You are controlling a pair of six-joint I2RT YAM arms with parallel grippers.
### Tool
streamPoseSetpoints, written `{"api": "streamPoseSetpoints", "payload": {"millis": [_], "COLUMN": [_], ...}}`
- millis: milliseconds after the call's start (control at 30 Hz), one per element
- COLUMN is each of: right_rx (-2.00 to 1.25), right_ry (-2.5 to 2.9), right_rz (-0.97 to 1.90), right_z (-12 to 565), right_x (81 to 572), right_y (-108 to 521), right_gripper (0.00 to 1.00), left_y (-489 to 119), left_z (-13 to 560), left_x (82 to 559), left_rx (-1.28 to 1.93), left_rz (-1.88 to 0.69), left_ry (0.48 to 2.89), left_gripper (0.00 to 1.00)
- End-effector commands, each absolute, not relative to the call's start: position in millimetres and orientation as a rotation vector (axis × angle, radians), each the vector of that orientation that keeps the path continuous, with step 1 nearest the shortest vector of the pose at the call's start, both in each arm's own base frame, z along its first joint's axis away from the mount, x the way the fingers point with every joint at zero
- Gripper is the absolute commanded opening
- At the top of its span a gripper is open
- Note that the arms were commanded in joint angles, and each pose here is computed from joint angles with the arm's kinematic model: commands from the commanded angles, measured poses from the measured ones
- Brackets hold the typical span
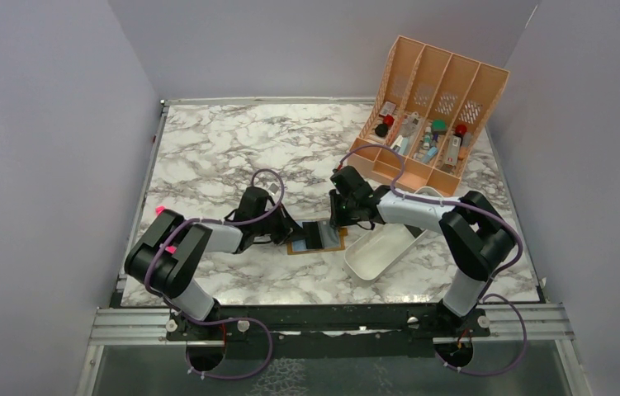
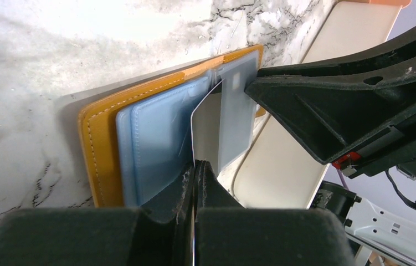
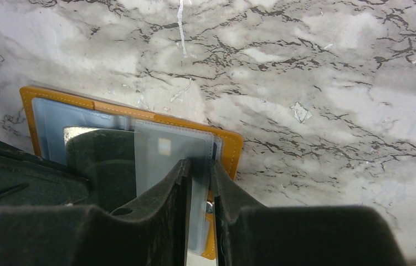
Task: Put the credit cards into the card holder
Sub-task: Insert the credit card into the card holder.
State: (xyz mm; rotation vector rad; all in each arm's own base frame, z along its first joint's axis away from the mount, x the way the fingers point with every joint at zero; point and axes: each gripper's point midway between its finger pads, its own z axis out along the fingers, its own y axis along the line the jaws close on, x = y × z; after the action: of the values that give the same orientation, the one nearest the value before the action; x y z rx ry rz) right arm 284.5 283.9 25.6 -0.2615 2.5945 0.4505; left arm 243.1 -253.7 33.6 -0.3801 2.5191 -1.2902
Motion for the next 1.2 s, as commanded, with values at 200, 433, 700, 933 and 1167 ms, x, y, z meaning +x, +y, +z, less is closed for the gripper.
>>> {"api": "streamPoseSetpoints", "payload": {"millis": [200,433,700,933,1167], "right_rx": [-0.260,-0.263,-0.286,-0.282,-0.263], "right_ry": [2.647,2.644,2.580,2.588,2.644], "right_rz": [0.445,0.525,0.501,0.494,0.474], "right_z": [6,14,50,47,25], "right_x": [273,270,278,278,274], "right_y": [279,289,284,272,269], "right_gripper": [0.22,0.26,0.33,0.41,0.46], "left_y": [-240,-244,-247,-251,-251], "left_z": [7,17,20,22,20], "left_x": [244,249,254,258,257], "left_rx": [-0.431,-0.408,-0.390,-0.378,-0.374], "left_rz": [-1.136,-1.142,-1.122,-1.123,-1.108], "left_ry": [2.547,2.509,2.490,2.481,2.486], "left_gripper": [0.00,0.00,0.00,0.04,0.02]}}
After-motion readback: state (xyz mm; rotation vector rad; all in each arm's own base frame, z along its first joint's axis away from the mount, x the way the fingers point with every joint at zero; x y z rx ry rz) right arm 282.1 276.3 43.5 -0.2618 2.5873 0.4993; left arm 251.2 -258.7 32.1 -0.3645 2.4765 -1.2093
